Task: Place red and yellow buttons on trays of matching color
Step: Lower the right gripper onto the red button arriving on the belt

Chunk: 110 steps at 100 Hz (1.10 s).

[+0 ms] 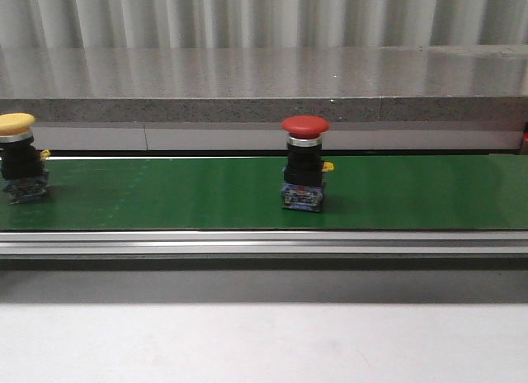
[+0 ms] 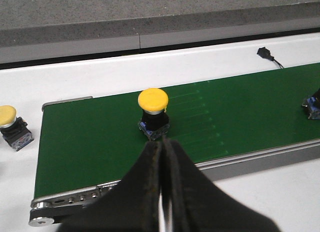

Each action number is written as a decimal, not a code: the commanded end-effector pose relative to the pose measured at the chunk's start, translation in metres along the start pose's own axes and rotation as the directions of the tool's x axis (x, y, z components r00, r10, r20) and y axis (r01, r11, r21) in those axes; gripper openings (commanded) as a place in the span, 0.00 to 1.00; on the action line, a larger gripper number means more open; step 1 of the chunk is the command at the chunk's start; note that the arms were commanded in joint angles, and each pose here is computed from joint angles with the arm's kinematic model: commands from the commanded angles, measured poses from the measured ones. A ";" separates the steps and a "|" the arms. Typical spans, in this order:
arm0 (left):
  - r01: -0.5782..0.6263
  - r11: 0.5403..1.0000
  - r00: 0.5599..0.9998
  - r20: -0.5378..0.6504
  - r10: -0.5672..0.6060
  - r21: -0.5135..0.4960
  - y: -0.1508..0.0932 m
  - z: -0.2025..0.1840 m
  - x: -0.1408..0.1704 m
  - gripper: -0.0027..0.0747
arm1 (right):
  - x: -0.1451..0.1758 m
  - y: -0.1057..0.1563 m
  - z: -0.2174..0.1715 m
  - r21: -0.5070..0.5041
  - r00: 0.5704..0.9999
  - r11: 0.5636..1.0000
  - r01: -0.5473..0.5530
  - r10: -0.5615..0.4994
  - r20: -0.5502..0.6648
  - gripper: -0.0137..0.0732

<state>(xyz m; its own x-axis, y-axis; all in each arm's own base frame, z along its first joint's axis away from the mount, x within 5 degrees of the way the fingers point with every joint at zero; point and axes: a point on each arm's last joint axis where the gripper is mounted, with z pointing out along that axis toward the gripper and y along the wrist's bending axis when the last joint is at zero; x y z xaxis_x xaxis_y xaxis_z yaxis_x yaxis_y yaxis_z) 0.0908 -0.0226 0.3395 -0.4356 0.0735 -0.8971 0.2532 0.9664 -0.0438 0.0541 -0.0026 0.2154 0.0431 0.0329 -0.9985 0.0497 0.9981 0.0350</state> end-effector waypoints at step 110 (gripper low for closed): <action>0.010 1.000 0.997 0.081 -0.010 0.004 -0.001 -0.004 -0.012 0.01 | -0.135 0.080 0.143 -0.357 0.693 0.932 -0.066 -0.215 -0.688 0.81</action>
<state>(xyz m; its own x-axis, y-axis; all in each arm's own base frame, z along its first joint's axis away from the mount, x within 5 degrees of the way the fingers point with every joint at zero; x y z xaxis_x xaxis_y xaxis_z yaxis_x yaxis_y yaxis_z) 0.0909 -0.0226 0.3391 -0.4368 0.0735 -0.8966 0.2531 0.9664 -0.0441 0.1820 0.0554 0.3445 -0.6769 -0.1540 -0.7198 -0.2821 0.9575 0.0605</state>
